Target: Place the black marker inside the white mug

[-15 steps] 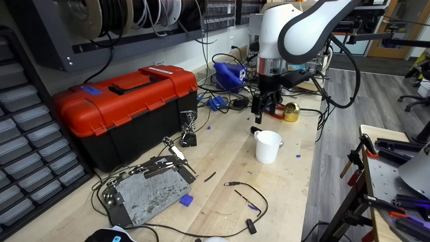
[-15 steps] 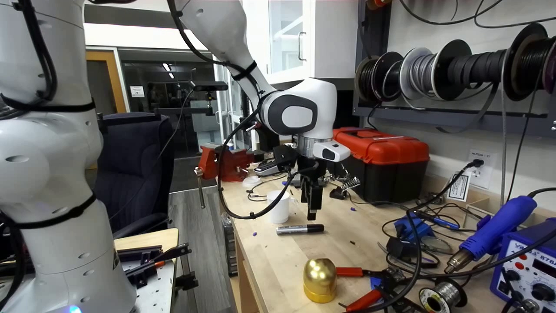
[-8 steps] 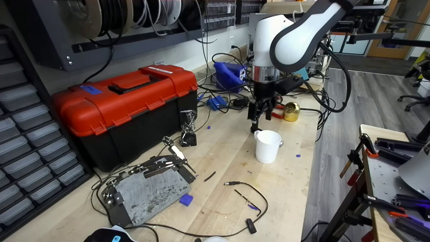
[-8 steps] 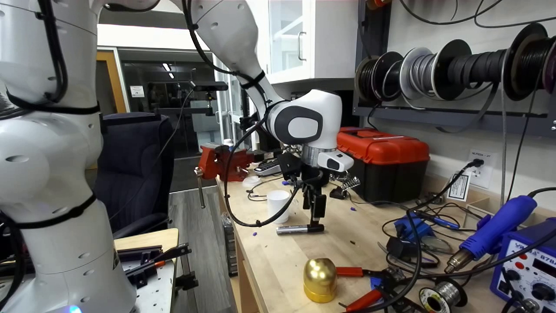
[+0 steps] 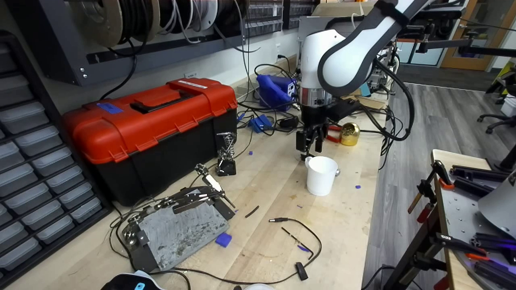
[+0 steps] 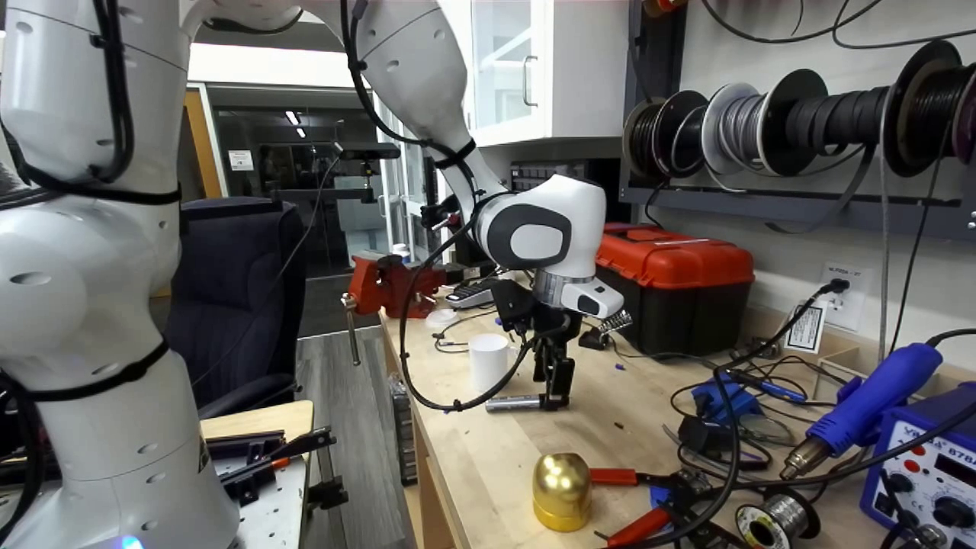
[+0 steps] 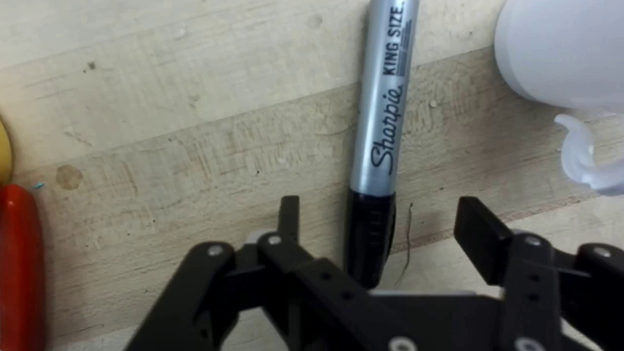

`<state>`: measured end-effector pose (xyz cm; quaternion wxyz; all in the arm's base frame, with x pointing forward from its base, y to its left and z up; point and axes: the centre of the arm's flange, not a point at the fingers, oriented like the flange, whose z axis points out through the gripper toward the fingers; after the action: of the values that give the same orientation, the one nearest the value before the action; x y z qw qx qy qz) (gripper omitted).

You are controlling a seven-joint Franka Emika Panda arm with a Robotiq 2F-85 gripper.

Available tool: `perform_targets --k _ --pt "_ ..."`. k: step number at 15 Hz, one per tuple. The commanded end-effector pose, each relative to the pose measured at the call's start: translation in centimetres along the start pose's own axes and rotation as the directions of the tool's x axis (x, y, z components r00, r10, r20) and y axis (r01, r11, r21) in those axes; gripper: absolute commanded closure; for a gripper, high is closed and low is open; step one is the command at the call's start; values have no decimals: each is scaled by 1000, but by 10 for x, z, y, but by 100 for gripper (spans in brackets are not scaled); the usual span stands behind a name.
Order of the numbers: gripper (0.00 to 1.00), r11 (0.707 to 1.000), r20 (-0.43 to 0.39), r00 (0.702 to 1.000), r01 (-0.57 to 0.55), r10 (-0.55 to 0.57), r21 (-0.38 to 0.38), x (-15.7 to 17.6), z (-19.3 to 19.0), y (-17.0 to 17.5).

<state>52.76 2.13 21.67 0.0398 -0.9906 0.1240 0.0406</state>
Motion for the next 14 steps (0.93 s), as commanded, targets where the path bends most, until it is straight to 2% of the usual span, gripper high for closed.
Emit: perform_targets --k 1,9,10,14 --pt "48 1000 -12 1000 9 -9 30 6 4 0" --pt "98 999 -7 1000 13 -13 45 6 5 1" --pt "94 999 -7 1000 17 -16 43 6 5 1" --pt "94 999 -4 999 36 -36 41 8 -9 -5"
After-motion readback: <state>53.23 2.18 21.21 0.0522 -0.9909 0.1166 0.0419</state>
